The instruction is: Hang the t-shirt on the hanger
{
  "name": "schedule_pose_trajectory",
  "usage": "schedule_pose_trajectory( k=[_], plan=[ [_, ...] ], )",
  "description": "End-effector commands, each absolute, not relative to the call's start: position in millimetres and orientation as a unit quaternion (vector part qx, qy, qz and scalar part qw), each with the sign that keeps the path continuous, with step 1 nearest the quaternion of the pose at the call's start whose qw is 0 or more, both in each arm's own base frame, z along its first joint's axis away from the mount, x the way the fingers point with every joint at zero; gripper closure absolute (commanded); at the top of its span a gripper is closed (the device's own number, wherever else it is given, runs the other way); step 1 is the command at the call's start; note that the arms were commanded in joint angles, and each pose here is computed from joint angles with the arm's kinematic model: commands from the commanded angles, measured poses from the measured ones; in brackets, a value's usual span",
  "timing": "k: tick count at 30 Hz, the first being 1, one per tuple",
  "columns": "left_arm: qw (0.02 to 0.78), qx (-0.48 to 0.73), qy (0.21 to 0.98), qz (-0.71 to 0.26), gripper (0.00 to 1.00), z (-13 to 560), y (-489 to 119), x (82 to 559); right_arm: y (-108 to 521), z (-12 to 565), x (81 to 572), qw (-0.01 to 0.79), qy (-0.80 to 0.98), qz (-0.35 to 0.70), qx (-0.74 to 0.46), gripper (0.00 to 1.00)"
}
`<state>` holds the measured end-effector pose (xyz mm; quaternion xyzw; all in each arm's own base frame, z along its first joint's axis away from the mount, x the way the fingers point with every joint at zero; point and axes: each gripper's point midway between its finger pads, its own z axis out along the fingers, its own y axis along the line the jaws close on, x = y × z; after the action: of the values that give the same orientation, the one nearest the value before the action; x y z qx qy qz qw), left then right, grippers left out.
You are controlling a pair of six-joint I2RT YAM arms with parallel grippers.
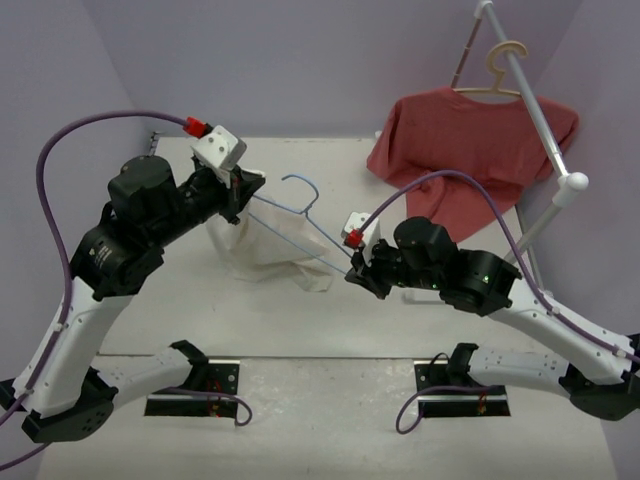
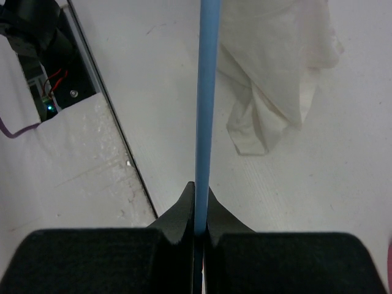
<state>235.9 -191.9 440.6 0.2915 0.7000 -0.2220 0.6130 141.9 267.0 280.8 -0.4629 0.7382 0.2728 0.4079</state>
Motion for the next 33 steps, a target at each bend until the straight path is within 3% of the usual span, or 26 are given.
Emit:
schedule_pose_trajectory(
  k=[1,7,15,18,24,28,33],
  plan=[
    [0.650,0.312,0.656,-0.222,1.00,465.6,-185.2,215.3,271.0,314.6,142.4,0.489,0.649,0.319,-0.488,1.00],
    [0.659,0.314,0.644,-0.230,1.00,474.0,-180.4,204.1,260.5,304.8,135.4,0.489,0.617,0.338,-0.516,1.00],
    [0.628,0.191,0.750,-0.080,1.00,424.6,-133.3,255.3,255.1,294.2,139.9,0.539,0.565,0.307,-0.544,1.00],
    [0.604,0.200,0.769,-0.058,1.00,400.4,-128.5,255.3,264.7,289.5,129.5,0.507,0.551,0.350,-0.563,1.00],
    [0.593,0.272,0.752,-0.098,1.00,385.3,-142.8,235.6,280.5,267.7,172.2,0.491,0.628,0.317,-0.513,1.00],
    [0.604,0.357,0.690,-0.178,1.00,395.7,-183.6,222.7,293.4,265.6,187.0,0.508,0.639,0.331,-0.473,1.00],
    [0.574,0.432,0.632,-0.290,1.00,418.0,-250.9,225.8,274.0,273.4,194.3,0.592,0.622,0.331,-0.392,1.00]
  ],
)
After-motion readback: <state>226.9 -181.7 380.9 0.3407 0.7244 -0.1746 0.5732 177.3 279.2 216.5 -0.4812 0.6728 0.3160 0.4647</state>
